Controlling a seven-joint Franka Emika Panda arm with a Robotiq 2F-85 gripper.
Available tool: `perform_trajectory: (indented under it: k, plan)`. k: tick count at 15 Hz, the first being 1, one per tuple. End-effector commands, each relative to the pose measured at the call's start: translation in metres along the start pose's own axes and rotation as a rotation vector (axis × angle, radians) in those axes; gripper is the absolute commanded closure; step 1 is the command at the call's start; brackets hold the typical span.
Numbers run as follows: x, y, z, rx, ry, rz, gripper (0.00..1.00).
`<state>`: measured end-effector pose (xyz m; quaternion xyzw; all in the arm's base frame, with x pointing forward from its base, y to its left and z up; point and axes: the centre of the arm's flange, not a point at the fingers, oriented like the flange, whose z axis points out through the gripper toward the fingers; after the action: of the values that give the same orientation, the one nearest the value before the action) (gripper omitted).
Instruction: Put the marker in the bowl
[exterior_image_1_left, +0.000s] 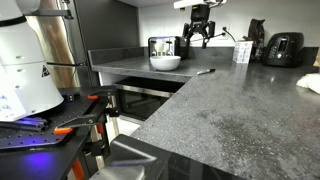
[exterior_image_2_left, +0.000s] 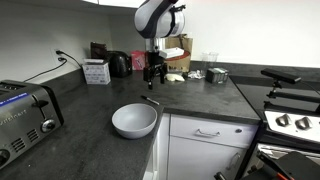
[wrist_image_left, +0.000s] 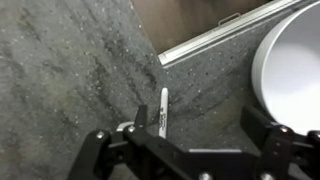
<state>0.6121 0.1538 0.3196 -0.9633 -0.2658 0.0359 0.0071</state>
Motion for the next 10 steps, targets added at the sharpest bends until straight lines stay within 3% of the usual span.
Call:
perform_trajectory:
  k: [1, 7, 9, 10]
  plan:
    - [0.056, 0.014, 0.012, -0.009, -0.033, -0.053, 0.00]
    - [0.113, 0.010, 0.053, -0.016, -0.056, -0.105, 0.00]
    - [0.120, 0.009, 0.063, -0.004, -0.070, -0.112, 0.10]
    - [0.123, 0.011, 0.068, 0.001, -0.080, -0.114, 0.21]
